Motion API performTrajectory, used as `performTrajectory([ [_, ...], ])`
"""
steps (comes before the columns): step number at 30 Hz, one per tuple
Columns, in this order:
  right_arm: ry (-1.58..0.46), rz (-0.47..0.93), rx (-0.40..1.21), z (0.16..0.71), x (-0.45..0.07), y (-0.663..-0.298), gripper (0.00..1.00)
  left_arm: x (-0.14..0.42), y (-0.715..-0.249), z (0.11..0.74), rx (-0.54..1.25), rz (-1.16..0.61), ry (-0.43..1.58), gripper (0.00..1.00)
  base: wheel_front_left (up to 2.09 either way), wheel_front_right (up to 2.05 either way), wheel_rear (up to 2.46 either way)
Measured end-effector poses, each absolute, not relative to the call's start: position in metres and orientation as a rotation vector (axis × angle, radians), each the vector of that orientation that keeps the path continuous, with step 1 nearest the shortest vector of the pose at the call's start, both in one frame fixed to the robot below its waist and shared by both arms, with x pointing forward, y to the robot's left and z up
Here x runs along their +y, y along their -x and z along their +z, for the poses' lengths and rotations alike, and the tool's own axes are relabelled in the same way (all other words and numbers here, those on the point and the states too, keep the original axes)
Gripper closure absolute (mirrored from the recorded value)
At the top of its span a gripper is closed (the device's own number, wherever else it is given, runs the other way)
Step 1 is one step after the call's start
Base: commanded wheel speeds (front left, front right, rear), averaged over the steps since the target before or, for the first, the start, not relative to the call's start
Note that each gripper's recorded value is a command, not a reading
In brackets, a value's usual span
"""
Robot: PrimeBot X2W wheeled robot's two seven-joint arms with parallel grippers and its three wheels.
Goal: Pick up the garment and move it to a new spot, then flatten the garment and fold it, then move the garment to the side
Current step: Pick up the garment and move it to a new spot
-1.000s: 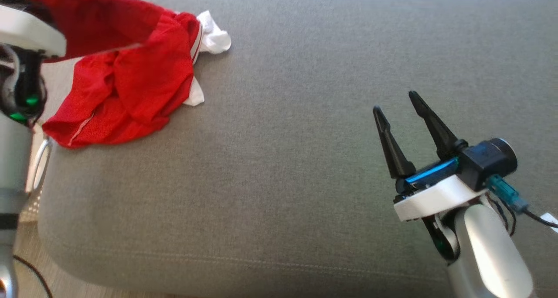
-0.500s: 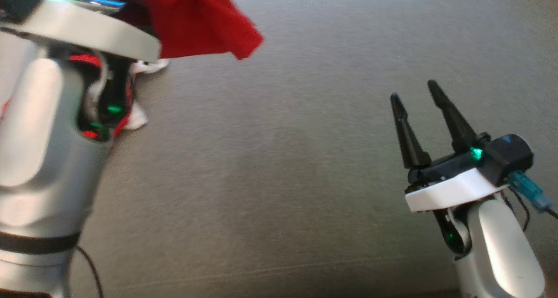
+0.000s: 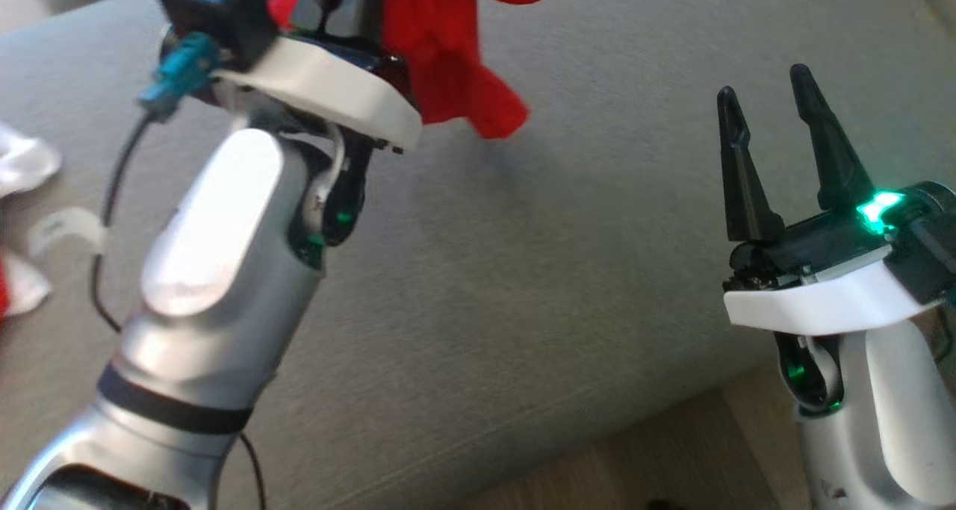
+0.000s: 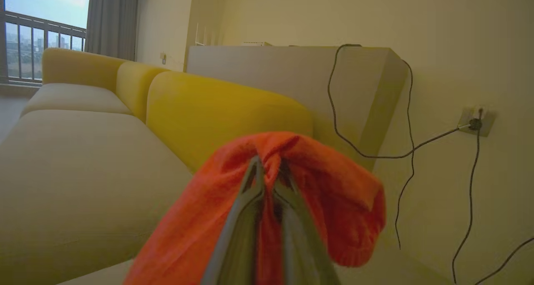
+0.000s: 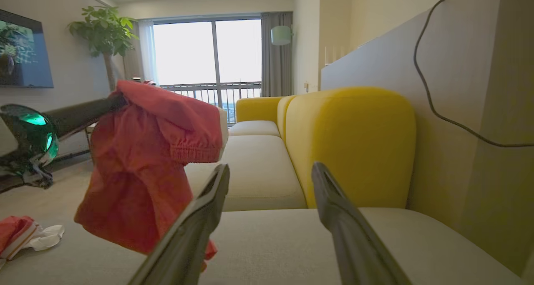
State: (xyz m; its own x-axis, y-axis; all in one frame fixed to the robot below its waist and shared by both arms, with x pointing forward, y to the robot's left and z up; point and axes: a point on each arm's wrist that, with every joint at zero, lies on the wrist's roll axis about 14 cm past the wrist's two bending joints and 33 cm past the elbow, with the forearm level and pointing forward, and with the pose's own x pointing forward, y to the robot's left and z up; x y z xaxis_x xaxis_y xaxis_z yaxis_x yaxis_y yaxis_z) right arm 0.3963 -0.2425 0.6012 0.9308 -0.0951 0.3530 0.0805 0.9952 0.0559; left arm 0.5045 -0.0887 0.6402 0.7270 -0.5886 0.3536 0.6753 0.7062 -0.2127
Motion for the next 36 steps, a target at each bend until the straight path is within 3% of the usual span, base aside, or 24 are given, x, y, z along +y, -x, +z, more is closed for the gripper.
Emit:
performTrajectory([
  [6,-0.020,-0.161,-0.327,0.591,-0.265,-0.387,0.00,-0.125,-0.516,0.565,-0.116,-0.719,0.266,1.00,0.00,0.00,0.00],
  [7,-0.016,-0.167,-0.317,0.589,-0.267,-0.386,0.00,-0.129,-0.516,0.550,-0.091,-0.725,0.236,0.79,0.00,0.00,0.00],
  [8,-0.012,-0.172,-0.309,0.586,-0.269,-0.386,0.00,-0.131,-0.517,0.535,-0.061,-0.721,0.212,0.22,0.00,0.00,0.00],
  [9,-0.009,-0.177,-0.301,0.584,-0.270,-0.386,0.00,-0.133,-0.518,0.521,-0.032,-0.718,0.193,0.00,0.00,0.00,0.00],
  [16,-0.010,-0.155,-0.283,0.576,-0.263,-0.396,0.00,-0.119,-0.524,0.489,0.042,-0.674,0.160,0.00,0.00,0.00,0.00],
  [25,-0.006,-0.035,-0.272,0.568,-0.223,-0.420,0.00,-0.031,-0.552,0.571,-0.218,-0.493,0.147,0.00,0.00,0.00,0.00],
  [30,0.000,0.037,-0.256,0.561,-0.197,-0.431,0.00,0.039,-0.525,0.558,-0.231,-0.381,0.017,0.00,0.00,0.00,0.00],
  [36,-0.022,0.095,-0.208,0.545,-0.174,-0.430,0.00,0.102,-0.466,0.533,-0.162,-0.224,0.014,0.00,0.00,0.00,0.00],
])
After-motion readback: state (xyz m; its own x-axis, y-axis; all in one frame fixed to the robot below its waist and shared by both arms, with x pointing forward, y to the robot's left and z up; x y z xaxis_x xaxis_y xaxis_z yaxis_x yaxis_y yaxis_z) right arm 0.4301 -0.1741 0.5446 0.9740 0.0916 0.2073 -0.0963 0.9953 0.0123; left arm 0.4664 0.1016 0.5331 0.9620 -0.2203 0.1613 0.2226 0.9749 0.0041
